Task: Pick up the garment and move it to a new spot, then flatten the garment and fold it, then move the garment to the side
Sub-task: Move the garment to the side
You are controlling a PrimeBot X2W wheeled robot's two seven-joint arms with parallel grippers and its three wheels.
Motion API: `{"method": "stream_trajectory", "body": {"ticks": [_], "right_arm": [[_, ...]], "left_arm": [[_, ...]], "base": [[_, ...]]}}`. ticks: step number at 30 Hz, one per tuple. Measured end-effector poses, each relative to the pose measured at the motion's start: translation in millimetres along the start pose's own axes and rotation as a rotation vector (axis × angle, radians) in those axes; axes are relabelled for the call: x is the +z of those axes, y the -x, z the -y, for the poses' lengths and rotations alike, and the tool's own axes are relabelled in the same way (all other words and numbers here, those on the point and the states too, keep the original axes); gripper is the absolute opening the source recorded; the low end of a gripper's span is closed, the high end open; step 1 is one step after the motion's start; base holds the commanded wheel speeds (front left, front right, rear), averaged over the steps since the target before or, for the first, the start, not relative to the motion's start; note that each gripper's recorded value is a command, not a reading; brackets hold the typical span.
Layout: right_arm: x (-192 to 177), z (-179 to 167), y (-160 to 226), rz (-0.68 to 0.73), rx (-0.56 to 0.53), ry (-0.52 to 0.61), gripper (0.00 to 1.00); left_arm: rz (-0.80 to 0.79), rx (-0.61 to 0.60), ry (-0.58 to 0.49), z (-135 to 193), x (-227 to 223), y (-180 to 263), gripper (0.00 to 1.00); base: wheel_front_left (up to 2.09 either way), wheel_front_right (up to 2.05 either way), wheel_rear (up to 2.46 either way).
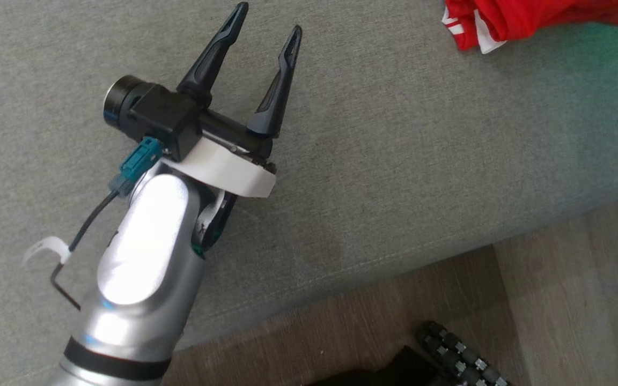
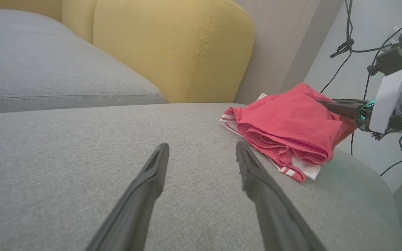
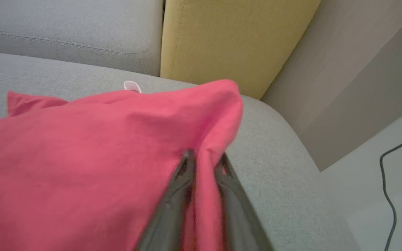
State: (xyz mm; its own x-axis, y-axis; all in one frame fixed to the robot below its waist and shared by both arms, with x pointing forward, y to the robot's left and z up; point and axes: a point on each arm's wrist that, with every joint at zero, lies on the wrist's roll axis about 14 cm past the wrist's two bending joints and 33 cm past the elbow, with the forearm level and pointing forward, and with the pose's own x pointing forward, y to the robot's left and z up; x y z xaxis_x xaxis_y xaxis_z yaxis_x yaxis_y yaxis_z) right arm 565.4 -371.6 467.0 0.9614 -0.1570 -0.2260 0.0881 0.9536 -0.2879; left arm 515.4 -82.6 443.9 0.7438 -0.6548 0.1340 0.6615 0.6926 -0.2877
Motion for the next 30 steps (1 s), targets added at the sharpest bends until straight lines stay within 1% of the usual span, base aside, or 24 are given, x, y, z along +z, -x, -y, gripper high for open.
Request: {"method": "stream_trajectory", "body": {"ticks": [3, 8, 11, 14, 17, 20, 26, 29, 30], "right_arm": [[-5, -2, -1, -0.013, -0.004, -0.023, 1.0], [2, -6, 2, -0.005, 0.006, -0.025, 1.0], [14, -5, 6, 0.015, 0.011, -0.01, 1.0], [39, -11, 8, 0.079, 0.028, -0.02, 1.0], [77, -31, 14, 0.19, 0.081, -0.048, 1.0], [101, -56, 27, 0.274, 0.145, -0.087, 1.0], [118, -105, 63, 0.386, 0.251, -0.23, 1.0], [121, -130, 83, 0.426, 0.298, -0.282, 1.0], [121, -130, 83, 0.426, 0.298, -0.282, 1.0]], "left_arm": [[0.002, 0.008, -0.005, -3, 3, 2, 1.0], [0.028, 0.024, -0.005, -4, 18, 4, 1.0], [0.057, 0.036, -0.001, -2, 34, 7, 1.0], [0.086, 0.064, 0.006, -2, 52, 15, 1.0], [0.117, 0.114, 0.016, -6, 71, 29, 1.0], [0.148, 0.169, 0.019, -10, 89, 46, 1.0], [0.206, 0.301, 0.005, -28, 122, 91, 1.0], [0.226, 0.367, -0.002, -35, 133, 116, 1.0], [0.226, 0.367, -0.002, -35, 133, 116, 1.0]], "base": [[0.0, 0.0, 0.0], [0.0, 0.0, 0.0], [0.0, 0.0, 0.0], [0.0, 0.0, 0.0], [0.0, 0.0, 0.0], [0.0, 0.0, 0.0], [0.0, 0.0, 0.0], [0.0, 0.0, 0.0], [0.0, 0.0, 0.0]]}}
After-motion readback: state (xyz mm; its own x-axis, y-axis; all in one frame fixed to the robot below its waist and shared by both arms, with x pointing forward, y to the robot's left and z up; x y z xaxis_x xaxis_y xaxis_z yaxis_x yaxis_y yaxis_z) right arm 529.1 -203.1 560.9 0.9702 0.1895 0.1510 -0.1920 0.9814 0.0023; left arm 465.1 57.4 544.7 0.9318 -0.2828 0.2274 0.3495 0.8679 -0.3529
